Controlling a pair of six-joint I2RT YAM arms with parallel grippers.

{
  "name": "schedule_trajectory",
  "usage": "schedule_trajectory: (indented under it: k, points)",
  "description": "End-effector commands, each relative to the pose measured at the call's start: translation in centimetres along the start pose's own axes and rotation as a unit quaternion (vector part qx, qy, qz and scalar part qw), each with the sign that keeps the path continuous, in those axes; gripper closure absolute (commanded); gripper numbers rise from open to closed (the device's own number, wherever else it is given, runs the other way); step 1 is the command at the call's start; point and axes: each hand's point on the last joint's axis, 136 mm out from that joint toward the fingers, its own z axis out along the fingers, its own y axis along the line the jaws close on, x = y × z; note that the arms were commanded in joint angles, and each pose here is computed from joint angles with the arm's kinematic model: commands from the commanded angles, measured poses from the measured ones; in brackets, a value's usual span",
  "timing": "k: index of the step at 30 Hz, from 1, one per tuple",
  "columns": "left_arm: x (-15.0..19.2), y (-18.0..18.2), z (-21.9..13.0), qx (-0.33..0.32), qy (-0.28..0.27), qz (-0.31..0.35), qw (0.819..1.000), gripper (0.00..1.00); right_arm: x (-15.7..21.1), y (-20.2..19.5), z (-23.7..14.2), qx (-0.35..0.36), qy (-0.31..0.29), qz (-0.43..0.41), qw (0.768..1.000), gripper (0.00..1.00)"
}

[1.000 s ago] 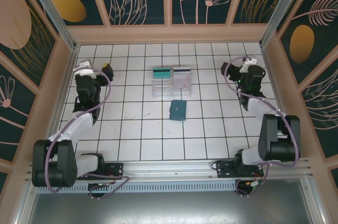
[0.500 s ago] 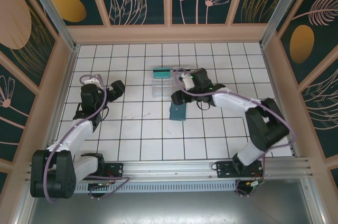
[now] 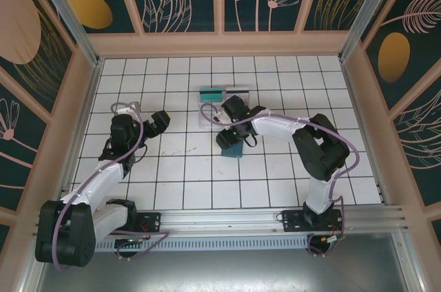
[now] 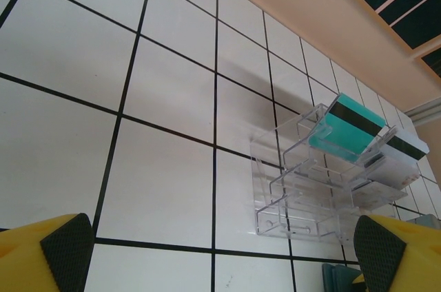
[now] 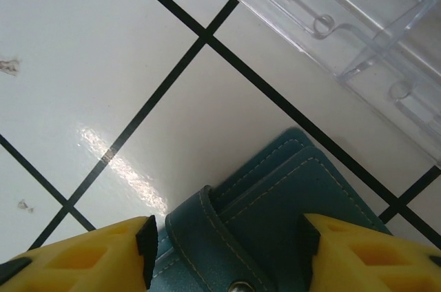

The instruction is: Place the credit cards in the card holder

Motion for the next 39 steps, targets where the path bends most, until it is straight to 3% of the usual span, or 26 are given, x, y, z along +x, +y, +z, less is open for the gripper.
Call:
schedule_trajectory:
  k: [1,6,12,17,30,32,36,39]
  points:
    - [-0.3,-0.7,0.0,0.012,-0.002,0.009,1.0,0.01,1.2,-0.2,0.0,0.021,0.032,-0.005,0.999,0.43]
    - [-0.4,-1.4,0.1,0.026,-0.001,0.003,1.0,0.01,2.1,0.2,0.4,0.038,0.043,-0.011,0.998,0.46]
    - [-0.5,-1.2,-0.2,0.025,-0.011,0.0,1.0,0.01,0.5,0.7,-2.2,0.041,0.011,-0.01,0.999,0.46]
    - [-0.3,-1.5,-0.3,0.033,-0.008,-0.003,0.999,0.01,0.8,0.4,-3.1,0.052,0.028,-0.014,0.998,0.46]
    - [-0.2,-1.5,-0.6,0.039,-0.013,0.002,0.999,0.01,2.1,-1.3,0.3,0.086,0.078,-0.025,0.993,0.48]
    - [-0.2,-1.6,-0.6,0.04,-0.012,0.002,0.999,0.01,1.8,-1.2,0.9,0.084,0.076,-0.025,0.993,0.52]
    - [-0.1,-1.6,-1.0,0.039,-0.013,0.002,0.999,0.01,2.7,-1.1,1.7,0.077,0.098,-0.02,0.992,0.74]
    - [0.0,-1.2,-1.4,0.032,-0.021,0.004,0.999,0.01,3.3,-0.9,1.2,0.071,0.099,-0.012,0.992,0.85]
